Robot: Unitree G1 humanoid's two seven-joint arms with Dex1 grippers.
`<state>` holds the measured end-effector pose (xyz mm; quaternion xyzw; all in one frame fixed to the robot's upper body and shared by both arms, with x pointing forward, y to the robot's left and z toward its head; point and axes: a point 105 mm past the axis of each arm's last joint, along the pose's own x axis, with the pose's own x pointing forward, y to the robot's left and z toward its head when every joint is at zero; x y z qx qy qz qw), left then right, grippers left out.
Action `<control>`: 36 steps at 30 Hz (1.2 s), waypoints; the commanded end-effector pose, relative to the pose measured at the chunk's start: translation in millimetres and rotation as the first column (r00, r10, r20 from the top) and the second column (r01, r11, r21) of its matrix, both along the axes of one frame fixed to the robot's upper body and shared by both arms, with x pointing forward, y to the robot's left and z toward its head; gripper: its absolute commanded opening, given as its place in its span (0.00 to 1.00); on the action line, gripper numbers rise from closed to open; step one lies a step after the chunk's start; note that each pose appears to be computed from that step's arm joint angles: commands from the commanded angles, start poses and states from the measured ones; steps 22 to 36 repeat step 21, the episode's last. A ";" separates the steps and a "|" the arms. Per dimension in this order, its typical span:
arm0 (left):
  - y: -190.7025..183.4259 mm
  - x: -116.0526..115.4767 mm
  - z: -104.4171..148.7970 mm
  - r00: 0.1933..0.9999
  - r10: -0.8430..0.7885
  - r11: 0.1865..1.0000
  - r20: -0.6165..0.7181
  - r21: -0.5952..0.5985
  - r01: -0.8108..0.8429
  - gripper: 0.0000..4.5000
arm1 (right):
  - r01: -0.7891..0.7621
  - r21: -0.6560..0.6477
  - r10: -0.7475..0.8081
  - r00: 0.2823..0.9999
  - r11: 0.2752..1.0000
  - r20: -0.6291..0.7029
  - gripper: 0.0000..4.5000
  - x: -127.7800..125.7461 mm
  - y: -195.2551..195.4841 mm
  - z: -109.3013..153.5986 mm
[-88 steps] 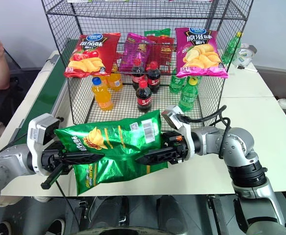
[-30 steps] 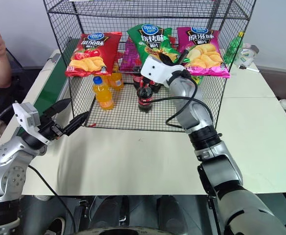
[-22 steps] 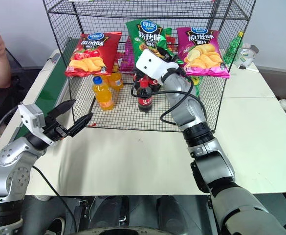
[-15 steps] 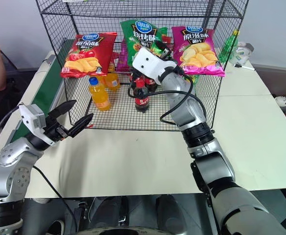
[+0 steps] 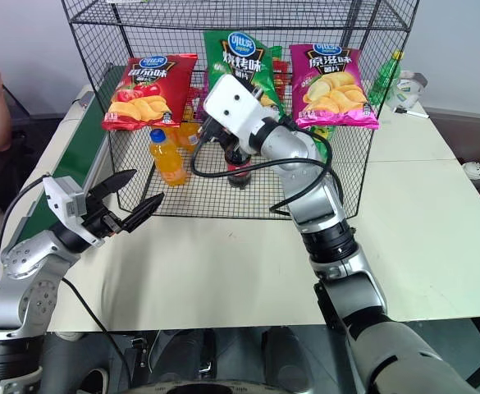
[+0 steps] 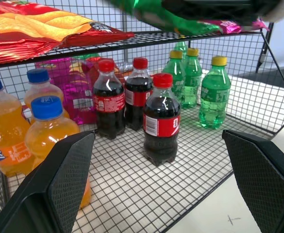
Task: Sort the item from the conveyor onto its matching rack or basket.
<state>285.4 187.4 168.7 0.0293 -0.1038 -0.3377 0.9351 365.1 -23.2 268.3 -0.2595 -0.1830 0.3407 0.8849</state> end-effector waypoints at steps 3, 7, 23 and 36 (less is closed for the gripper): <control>10.6 -5.7 10.4 0.999 0.017 0.999 0.045 0.032 -0.019 1.00 | -0.362 0.263 0.400 0.911 0.894 -0.105 0.82 -56.4 -17.4 22.2; 24.9 -8.4 14.0 0.998 0.061 0.998 0.019 0.028 -0.061 1.00 | -0.397 0.314 0.467 0.864 0.862 -0.189 0.82 -72.0 -51.3 3.3; 86.0 -26.1 -1.6 0.976 0.185 0.966 -0.117 0.206 -0.158 1.00 | -0.175 0.152 0.229 0.827 0.973 -0.514 0.82 -102.3 -177.3 -108.3; 86.0 -26.1 -1.6 0.976 0.185 0.966 -0.117 0.206 -0.158 1.00 | -0.175 0.152 0.229 0.827 0.973 -0.514 0.82 -102.3 -177.3 -108.3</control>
